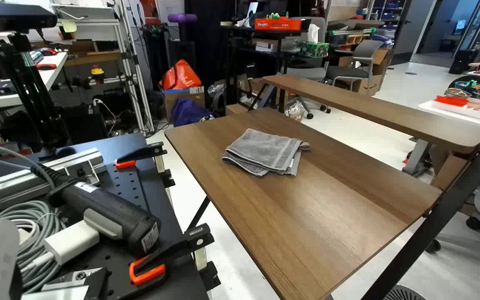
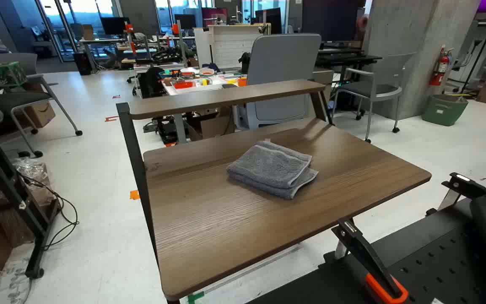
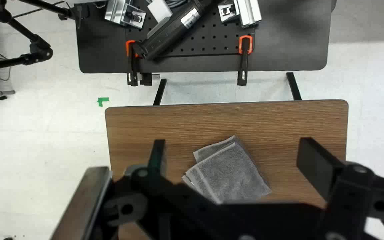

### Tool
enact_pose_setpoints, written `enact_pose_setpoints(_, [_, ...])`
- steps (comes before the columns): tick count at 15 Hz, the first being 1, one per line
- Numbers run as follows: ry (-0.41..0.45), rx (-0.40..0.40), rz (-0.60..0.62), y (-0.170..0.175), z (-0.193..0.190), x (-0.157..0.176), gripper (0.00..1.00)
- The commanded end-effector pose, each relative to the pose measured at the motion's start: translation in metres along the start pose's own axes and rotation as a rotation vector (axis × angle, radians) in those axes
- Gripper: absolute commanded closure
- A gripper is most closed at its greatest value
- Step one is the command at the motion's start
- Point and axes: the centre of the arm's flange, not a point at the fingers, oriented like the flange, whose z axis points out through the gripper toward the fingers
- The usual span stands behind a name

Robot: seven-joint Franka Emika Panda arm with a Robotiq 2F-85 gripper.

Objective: Move the cloth to the right

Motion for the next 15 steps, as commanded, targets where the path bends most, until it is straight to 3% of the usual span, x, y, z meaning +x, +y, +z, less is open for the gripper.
enact_pose_setpoints(1, [0.0, 0.0, 0.0, 0.0, 0.0, 0.0, 0.0])
enact_pose_setpoints(9, [0.087, 0.079, 0.084, 0.01, 0.04, 0.052, 0.0])
enact_pose_setpoints(15, [0.128, 0.13, 0.142, -0.001, 0.131, 0.104, 0.0])
